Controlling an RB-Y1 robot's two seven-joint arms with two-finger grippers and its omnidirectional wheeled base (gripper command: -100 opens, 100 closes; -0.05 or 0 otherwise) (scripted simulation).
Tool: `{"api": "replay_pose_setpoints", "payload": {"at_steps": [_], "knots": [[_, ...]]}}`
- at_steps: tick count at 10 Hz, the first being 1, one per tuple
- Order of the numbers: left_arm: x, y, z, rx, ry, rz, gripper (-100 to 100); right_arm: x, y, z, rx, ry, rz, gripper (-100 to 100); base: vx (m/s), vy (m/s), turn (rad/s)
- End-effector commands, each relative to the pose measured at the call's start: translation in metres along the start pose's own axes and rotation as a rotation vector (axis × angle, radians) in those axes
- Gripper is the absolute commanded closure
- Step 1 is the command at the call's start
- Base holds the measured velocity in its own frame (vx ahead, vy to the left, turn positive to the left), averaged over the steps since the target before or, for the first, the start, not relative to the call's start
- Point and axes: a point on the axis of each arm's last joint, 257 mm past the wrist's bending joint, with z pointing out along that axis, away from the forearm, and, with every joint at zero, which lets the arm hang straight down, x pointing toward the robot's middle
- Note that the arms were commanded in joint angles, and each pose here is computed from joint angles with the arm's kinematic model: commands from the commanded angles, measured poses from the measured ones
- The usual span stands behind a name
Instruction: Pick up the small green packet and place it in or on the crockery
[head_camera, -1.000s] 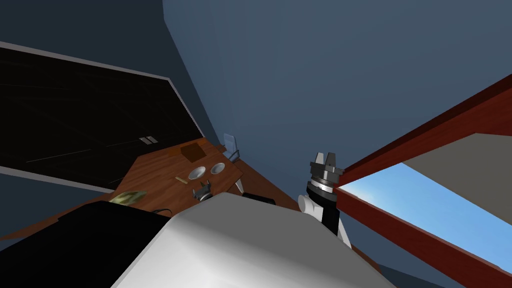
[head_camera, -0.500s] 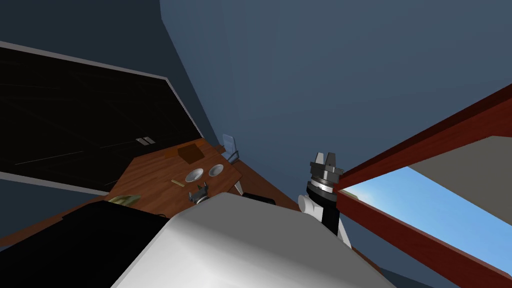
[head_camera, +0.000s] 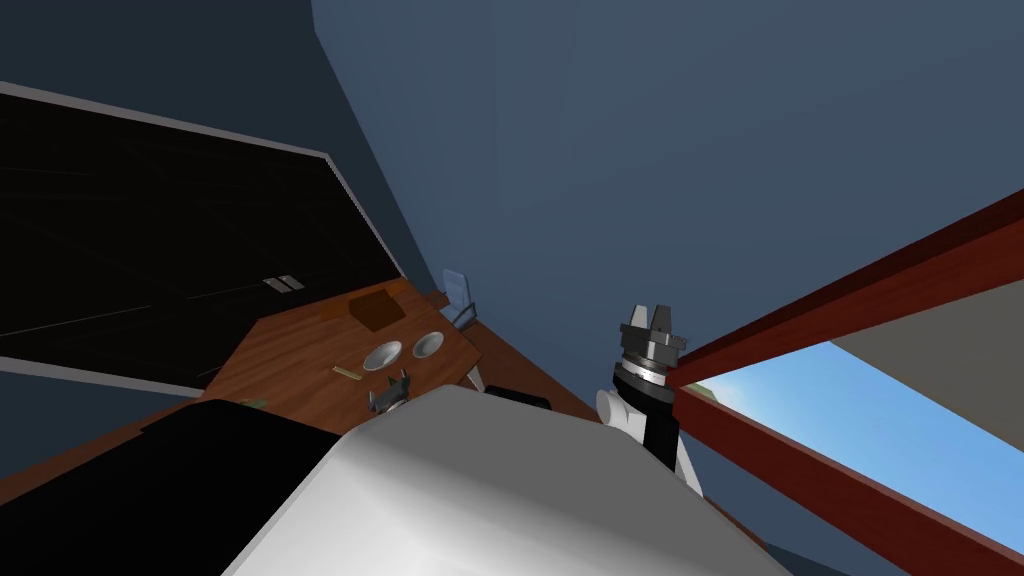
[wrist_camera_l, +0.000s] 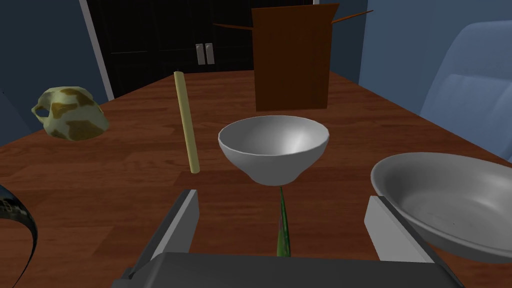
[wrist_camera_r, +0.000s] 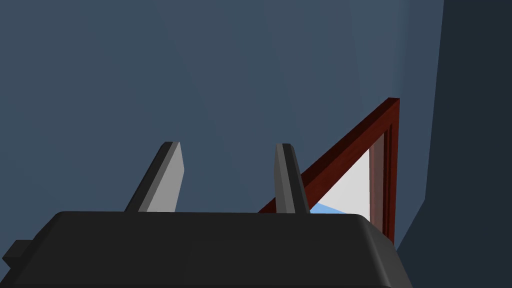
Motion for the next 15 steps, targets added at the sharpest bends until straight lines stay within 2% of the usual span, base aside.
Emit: {"api": "replay_pose_setpoints", "payload": {"at_steps": [1, 2, 3, 4, 5, 6, 7, 8, 10, 11, 15], "knots": [[-0.001, -0.004, 0.0, -0.007, -0.001, 0.005, -100, 0.0, 0.0, 0.0, 0.0, 0.0, 0.0, 0, 0.044, -0.004, -0.003], [-0.002, -0.017, -0.003, 0.008, -0.005, -0.003, -100, 0.0, 0.0, 0.0, 0.0, 0.0, 0.0, 0, 0.05, -0.004, -0.016], [-0.001, -0.014, -0.002, -0.005, -0.002, 0.006, -100, 0.0, 0.0, 0.0, 0.0, 0.0, 0.0, 0, 0.047, 0.002, -0.005], [-0.003, -0.027, -0.005, 0.009, -0.007, -0.002, -100, 0.0, 0.0, 0.0, 0.0, 0.0, 0.0, 0, 0.054, 0.004, -0.018], [-0.002, -0.025, -0.004, -0.003, -0.005, 0.007, -100, 0.0, 0.0, 0.0, 0.0, 0.0, 0.0, 0, 0.048, 0.001, -0.005], [-0.003, -0.038, -0.007, 0.011, -0.01, -0.001, -100, 0.0, 0.0, 0.0, 0.0, 0.0, 0.0, 0, 0.057, -0.006, -0.015], [-0.003, -0.036, -0.007, -0.001, -0.008, 0.009, -100, 0.0, 0.0, 0.0, 0.0, 0.0, 0.0, 0, 0.046, -0.004, -0.003], [-0.004, -0.049, -0.01, 0.013, -0.014, 0.001, -100, 0.0, 0.0, 0.0, 0.0, 0.0, 0.0, 0, 0.055, -0.004, -0.02], [-0.003, -0.046, -0.009, 0.005, -0.012, 0.007, -100, 0.0, 0.0, 0.0, 0.0, 0.0, 0.0, 0, 0.03, -0.001, -0.002], [-0.003, -0.046, -0.009, 0.005, -0.012, 0.007, 100, 0.0, 0.0, 0.0, 0.0, 0.0, 0.0, 0, 0.0, 0.0, 0.0], [-0.003, -0.047, -0.009, 0.008, -0.012, 0.006, 100, 0.0, 0.0, 0.0, 0.0, 0.0, 0.0, 0, 0.0, 0.0, 0.003]]}}
